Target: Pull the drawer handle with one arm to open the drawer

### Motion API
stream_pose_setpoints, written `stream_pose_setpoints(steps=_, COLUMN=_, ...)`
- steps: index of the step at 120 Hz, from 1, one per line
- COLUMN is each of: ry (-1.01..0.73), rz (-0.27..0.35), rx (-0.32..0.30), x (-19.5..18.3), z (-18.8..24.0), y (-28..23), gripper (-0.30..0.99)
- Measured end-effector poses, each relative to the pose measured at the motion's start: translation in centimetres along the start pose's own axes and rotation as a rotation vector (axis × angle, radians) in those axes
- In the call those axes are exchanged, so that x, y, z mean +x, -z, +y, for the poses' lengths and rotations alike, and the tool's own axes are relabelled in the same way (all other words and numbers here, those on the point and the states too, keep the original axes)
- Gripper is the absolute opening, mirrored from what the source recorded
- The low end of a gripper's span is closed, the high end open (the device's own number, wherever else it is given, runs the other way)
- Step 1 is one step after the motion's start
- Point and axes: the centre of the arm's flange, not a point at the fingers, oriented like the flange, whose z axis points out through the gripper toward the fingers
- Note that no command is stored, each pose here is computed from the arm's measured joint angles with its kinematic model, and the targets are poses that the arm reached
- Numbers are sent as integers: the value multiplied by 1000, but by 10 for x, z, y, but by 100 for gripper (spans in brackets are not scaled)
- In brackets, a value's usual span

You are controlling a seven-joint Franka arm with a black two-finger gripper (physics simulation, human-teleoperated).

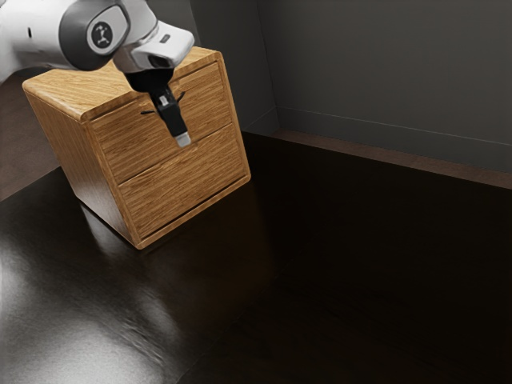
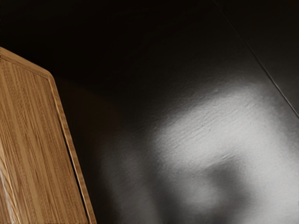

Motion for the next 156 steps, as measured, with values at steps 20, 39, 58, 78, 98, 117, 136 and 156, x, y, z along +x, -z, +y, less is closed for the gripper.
stream_pose_setpoints(steps=20, ry=35, rz=41, rx=27, x=2, z=-15, y=7, gripper=69)
stream_pose_setpoints(steps=39, ry=52, rz=49, rx=55, x=6, z=-26, y=-6, gripper=69)
stream_pose_setpoints(steps=58, ry=73, rz=54, rx=84, x=2, z=-34, y=-4, gripper=69)
stream_pose_setpoints(steps=78, ry=101, rz=45, rx=110, x=-8, z=-44, y=-3, gripper=69)
stream_pose_setpoints(steps=98, ry=104, rz=22, rx=93, x=-4, z=-44, y=-22, gripper=69)
stream_pose_setpoints(steps=117, ry=111, rz=17, rx=90, x=-2, z=-42, y=-27, gripper=69)
stream_pose_setpoints(steps=136, ry=121, rz=16, rx=102, x=-2, z=-50, y=-33, gripper=69)
stream_pose_setpoints(steps=156, ry=64, rz=-9, rx=169, x=24, z=-35, y=-41, gripper=69)
